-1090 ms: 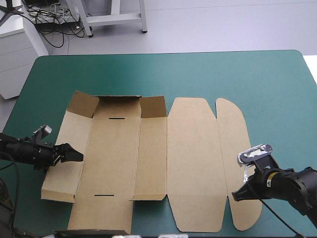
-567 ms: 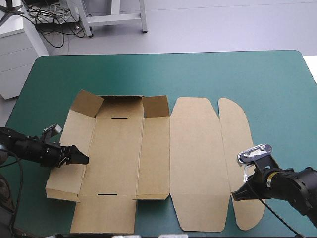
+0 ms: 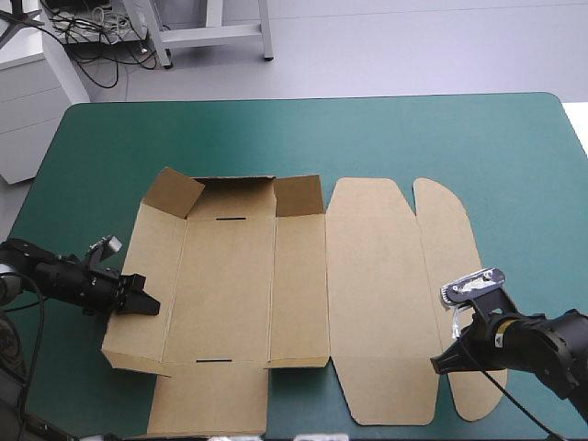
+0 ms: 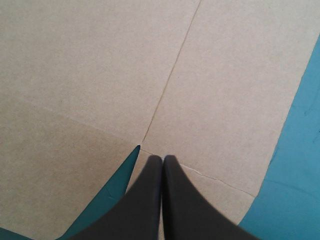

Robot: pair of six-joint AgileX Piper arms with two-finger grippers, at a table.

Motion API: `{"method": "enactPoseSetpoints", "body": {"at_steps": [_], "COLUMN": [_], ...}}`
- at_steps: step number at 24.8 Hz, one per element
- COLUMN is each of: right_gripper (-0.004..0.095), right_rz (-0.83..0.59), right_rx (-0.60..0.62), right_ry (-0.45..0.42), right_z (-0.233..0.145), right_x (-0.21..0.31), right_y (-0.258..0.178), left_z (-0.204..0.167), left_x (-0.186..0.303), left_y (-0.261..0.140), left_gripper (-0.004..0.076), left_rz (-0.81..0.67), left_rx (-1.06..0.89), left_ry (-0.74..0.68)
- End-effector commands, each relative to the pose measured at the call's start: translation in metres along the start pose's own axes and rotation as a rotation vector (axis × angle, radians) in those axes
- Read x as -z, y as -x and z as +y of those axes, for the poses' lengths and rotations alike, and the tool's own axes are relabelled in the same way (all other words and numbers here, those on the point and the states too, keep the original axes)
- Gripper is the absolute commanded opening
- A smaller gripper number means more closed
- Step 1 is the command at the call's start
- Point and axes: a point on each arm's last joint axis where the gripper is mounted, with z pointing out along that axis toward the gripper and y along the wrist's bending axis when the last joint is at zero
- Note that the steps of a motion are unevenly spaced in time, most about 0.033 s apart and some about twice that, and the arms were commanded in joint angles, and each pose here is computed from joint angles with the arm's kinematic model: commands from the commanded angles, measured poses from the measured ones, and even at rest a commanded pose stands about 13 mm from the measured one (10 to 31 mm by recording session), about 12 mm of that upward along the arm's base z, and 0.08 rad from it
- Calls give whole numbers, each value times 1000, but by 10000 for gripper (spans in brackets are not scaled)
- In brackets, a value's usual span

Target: Fold the box

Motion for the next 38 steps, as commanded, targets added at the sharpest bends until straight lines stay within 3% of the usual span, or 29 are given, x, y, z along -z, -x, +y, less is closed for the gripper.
{"method": "enactPoseSetpoints", "body": {"at_steps": [1, 7, 11, 13, 17, 23, 30, 38], "right_gripper": [-20, -20, -20, -20, -20, -21, -20, -20], "right_rz": [-59, -59, -51, -51, -48, -33, -29, -29], "right_rx": [2, -8, -33, -35, -49, -49, -49, -47], "right_ry": [-13, -8, -6, -2, 5, 5, 5, 5], "right_z": [-2, -2, -1, -1, -1, 0, 0, 0], "right_x": [5, 5, 5, 5, 5, 5, 5, 5], "right_y": [8, 8, 7, 7, 7, 5, 5, 5], "left_z": [-5, -6, -31, -69, -124, -205, -295, -363], "left_x": [-1, 8, 27, 33, 33, 22, 0, -28], "left_y": [-6, 4, 36, 64, 93, 111, 102, 68], "left_gripper": [-10, -10, -10, -10, -10, -10, -10, -10], "left_rz": [66, 22, 23, -8, -109, -224, -476, -649], "left_rx": [-43, -54, -175, -359, -633, -999, -1305, -1653], "left_ry": [10, 42, 202, 347, 504, 733, 840, 920]}}
